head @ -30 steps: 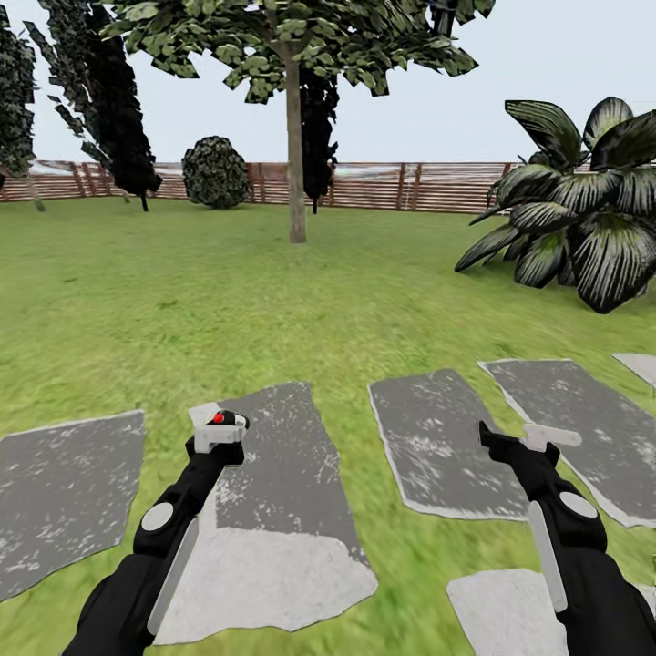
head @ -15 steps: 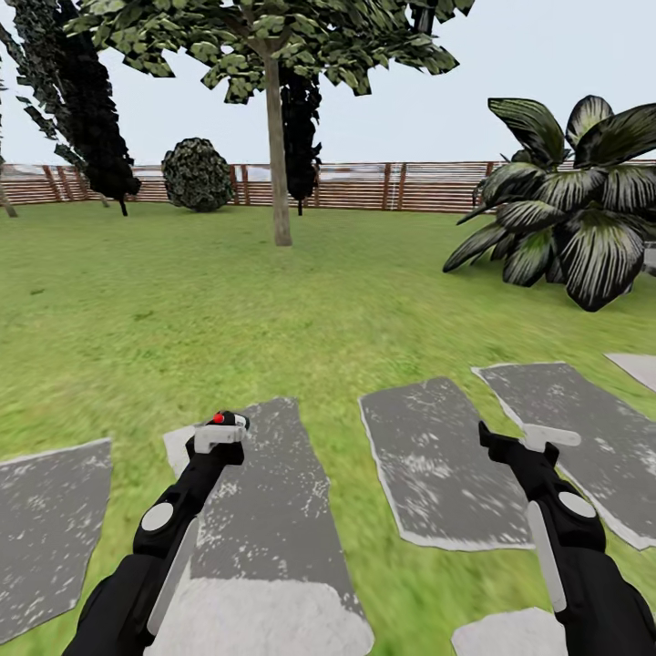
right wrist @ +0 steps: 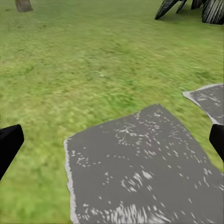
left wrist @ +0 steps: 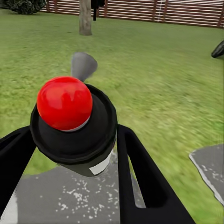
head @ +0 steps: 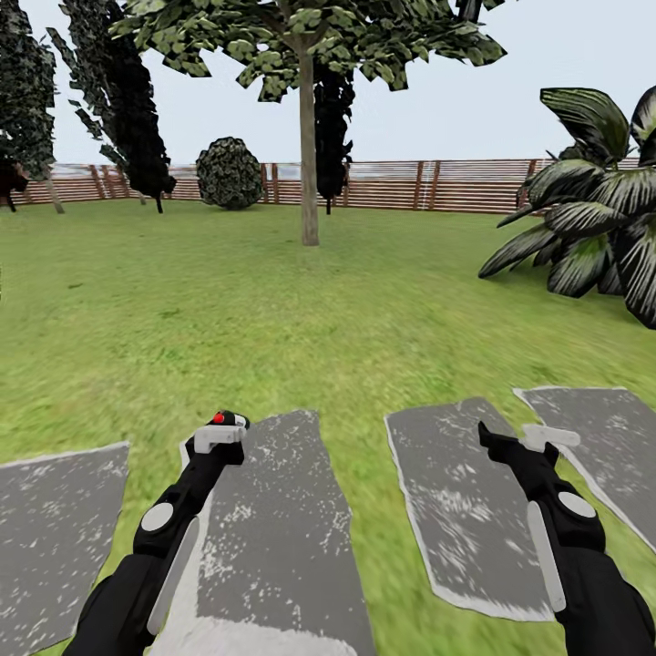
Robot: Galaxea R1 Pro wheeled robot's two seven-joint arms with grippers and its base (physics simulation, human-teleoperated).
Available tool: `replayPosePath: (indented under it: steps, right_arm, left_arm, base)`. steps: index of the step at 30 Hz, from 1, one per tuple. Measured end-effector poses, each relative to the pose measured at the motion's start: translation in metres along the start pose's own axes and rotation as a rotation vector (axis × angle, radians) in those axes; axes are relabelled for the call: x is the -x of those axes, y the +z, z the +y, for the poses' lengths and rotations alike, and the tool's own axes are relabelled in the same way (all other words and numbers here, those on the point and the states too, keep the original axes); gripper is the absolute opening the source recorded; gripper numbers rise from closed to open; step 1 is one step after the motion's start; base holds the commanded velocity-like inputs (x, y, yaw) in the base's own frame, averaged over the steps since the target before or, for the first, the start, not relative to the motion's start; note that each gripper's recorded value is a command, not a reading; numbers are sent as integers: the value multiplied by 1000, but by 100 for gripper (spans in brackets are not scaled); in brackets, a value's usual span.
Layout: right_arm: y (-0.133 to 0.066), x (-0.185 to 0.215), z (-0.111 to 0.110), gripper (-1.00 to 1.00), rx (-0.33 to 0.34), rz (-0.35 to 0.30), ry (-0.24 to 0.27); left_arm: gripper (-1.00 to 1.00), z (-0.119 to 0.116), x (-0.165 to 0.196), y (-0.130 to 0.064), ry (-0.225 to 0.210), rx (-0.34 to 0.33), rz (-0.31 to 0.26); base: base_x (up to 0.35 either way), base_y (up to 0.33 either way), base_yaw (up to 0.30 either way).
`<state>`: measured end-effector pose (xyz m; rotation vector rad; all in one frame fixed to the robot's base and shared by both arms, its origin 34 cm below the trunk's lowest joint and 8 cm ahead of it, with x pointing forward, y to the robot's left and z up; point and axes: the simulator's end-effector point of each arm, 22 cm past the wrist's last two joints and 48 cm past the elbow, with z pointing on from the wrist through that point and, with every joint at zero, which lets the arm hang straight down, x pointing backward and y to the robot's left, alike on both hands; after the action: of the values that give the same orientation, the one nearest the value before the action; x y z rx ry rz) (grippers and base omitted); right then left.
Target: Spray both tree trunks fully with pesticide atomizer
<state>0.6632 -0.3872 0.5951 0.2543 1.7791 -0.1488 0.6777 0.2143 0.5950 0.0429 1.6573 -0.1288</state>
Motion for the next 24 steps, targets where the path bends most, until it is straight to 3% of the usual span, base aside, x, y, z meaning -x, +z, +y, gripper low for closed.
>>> replayPosePath:
  steps: [14, 24]
  right_arm:
    - [0, 0, 0, 100, 0, 0, 0]
    - [-2, 4, 0, 100, 1, -8, 2]
  left_arm:
    - [-100, 0, 0, 0, -1, 0, 0]
    - [-100, 0, 5, -1, -2, -1, -9]
  base:
    - [329, 0, 18]
    - [329, 0, 189]
